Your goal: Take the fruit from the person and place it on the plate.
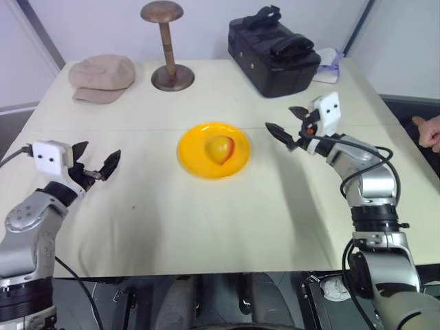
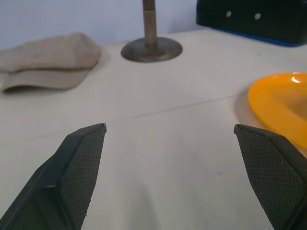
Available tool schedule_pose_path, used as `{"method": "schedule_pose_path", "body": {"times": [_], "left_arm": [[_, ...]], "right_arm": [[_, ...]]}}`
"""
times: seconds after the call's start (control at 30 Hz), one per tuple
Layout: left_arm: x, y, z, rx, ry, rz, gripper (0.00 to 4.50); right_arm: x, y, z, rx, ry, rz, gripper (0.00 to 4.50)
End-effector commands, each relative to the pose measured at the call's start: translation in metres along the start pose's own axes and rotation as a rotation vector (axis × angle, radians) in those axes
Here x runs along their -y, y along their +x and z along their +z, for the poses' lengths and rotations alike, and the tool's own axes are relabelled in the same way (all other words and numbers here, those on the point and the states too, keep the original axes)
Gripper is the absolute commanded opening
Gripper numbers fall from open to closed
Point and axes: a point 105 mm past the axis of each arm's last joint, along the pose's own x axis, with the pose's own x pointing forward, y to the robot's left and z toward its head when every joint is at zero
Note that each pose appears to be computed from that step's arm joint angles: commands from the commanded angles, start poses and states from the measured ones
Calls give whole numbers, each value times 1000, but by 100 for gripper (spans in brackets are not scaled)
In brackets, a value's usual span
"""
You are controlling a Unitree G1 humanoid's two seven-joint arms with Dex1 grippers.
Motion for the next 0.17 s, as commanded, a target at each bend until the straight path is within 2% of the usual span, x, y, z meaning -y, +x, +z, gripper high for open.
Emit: {"method": "schedule_pose_path", "body": {"times": [0.03,0.17], "left_arm": [[-4,-5,10,43,25,32,450],[2,-4,5,45,-25,18,450]], "right_arm": [[10,-9,7,32,-31,-46,446],[16,-13,-14,7,9,-104,446]]}}
